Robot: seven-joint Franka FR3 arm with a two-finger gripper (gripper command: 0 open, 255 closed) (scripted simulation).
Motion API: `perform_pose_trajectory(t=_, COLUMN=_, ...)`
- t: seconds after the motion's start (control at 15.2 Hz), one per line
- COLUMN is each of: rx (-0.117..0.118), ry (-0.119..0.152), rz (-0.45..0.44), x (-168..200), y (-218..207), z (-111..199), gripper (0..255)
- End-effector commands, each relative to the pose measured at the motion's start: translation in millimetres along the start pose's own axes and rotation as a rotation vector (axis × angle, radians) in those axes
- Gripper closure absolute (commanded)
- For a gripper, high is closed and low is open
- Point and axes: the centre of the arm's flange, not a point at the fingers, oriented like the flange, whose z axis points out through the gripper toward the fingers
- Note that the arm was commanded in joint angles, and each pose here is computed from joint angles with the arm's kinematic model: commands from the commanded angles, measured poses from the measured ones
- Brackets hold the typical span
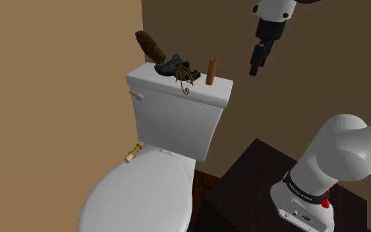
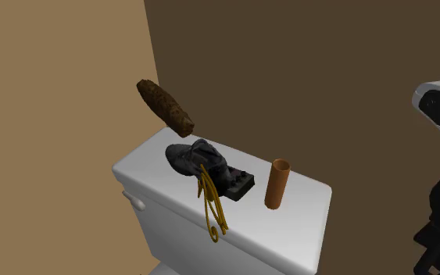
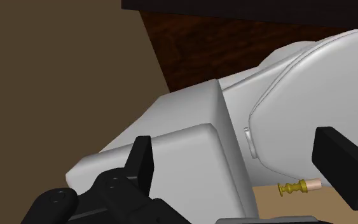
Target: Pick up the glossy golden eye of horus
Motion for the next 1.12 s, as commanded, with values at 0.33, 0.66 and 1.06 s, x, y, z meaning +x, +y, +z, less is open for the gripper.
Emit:
perform_pose_trajectory(t=0.33, rx=0.066, ry=0.014, rz=0.083, x=59, y=-9, z=15, gripper=0)
perform_pose_trajectory(t=0.66, rx=0.131, ry=0.027, rz=0.165, x=119, y=-14, z=29, gripper=0)
perform_pose_trajectory(t=1.06, rx=0.21, ry=0.044, rz=0.264, x=191, y=-15, z=44, gripper=0)
